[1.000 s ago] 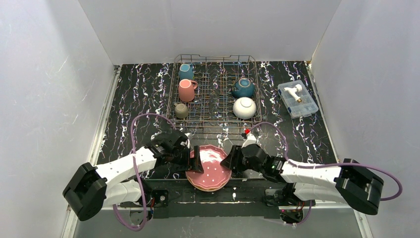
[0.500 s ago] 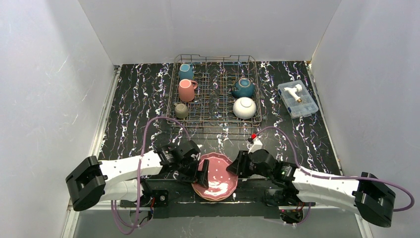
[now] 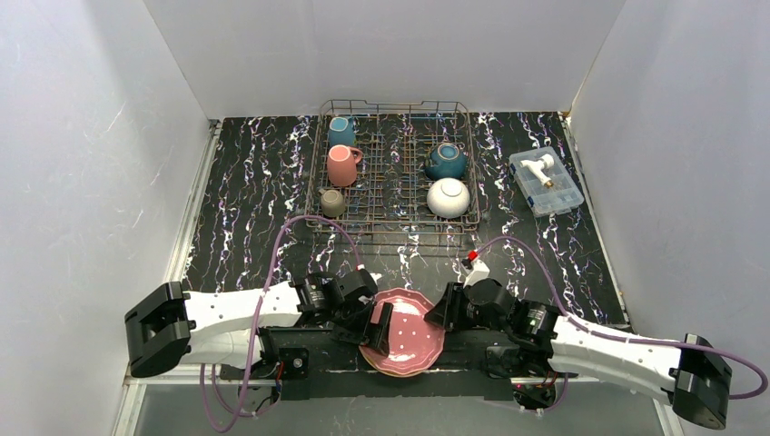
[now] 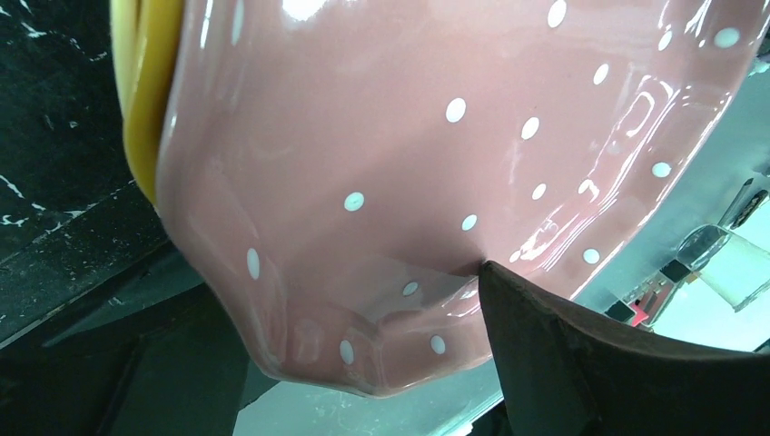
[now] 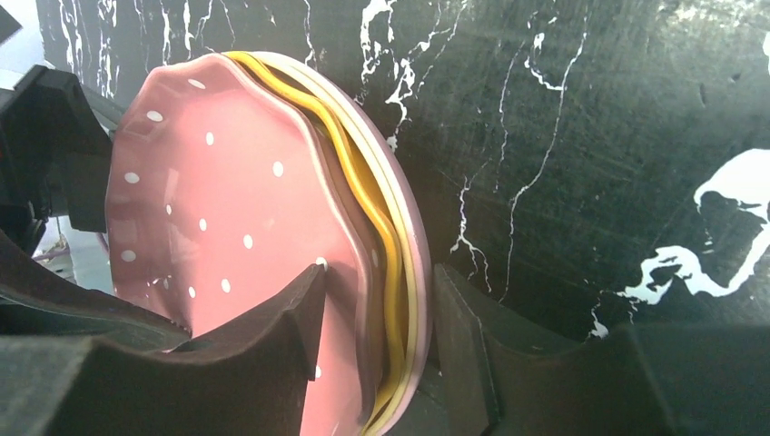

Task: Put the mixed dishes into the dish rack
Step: Move the plate to the corner of the board.

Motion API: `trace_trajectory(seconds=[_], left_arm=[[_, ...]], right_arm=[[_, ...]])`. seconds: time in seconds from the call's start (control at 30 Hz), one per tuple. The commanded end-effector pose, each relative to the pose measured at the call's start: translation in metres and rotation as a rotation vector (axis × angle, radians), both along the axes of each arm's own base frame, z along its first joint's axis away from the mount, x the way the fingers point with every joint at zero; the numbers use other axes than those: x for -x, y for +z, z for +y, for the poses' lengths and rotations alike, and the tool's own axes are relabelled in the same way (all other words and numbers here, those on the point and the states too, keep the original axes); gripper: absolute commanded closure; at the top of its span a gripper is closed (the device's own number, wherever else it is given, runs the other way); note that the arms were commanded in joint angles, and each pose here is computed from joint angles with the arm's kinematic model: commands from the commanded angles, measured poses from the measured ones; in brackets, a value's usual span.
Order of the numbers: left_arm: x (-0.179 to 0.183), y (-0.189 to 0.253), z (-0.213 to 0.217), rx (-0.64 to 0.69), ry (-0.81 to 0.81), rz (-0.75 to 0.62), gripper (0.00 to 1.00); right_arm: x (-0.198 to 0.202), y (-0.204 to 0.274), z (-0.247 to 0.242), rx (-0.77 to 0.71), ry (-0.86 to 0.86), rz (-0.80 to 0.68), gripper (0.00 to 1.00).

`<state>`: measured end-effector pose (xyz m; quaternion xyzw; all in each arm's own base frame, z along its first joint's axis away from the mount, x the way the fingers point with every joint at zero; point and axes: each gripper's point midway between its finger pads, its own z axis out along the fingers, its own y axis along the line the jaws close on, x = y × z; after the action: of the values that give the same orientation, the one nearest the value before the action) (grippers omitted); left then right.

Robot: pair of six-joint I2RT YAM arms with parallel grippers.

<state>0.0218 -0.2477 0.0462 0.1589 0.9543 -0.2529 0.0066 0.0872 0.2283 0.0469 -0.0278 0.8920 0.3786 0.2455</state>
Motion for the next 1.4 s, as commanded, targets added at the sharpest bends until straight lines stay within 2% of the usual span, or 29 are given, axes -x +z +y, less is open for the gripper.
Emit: trace_trajectory(seconds=[0.0, 0.17, 0.3, 0.6, 0.8, 1.0, 1.37], left_arm=[[-0.017, 0.024, -0.019, 0.082, 0.021, -0.094, 0.15], [-0.022, 0.024, -0.005, 0.036, 0.037, -0.137, 0.07], [-0.029, 0.034, 0.007, 0.015, 0.055, -0.194, 0.02], [-0.044, 0.055, 0.019, -0.002, 0.08, -0.297, 0.02], [-0.057, 0.076, 0.03, -0.004, 0.105, -0.393, 0.02], [-0.072, 0.108, 0.042, -0.015, 0.082, -0.513, 0.02], [-0.076, 0.151, 0.048, 0.102, 0.032, -0.633, 0.02]], right_arm=[[0.003, 0.014, 0.001, -0.006, 0.014, -0.007, 0.5], [-0.005, 0.025, -0.006, 0.058, 0.001, -0.051, 0.35], [-0.014, 0.04, -0.013, 0.105, -0.018, -0.102, 0.3], [-0.038, 0.077, -0.023, 0.189, -0.072, -0.221, 0.27], [-0.06, 0.122, -0.03, 0.252, -0.112, -0.355, 0.25], [-0.087, 0.161, -0.046, 0.409, -0.18, -0.469, 0.26], [-0.127, 0.196, -0.05, 0.622, -0.206, -0.581, 0.24]])
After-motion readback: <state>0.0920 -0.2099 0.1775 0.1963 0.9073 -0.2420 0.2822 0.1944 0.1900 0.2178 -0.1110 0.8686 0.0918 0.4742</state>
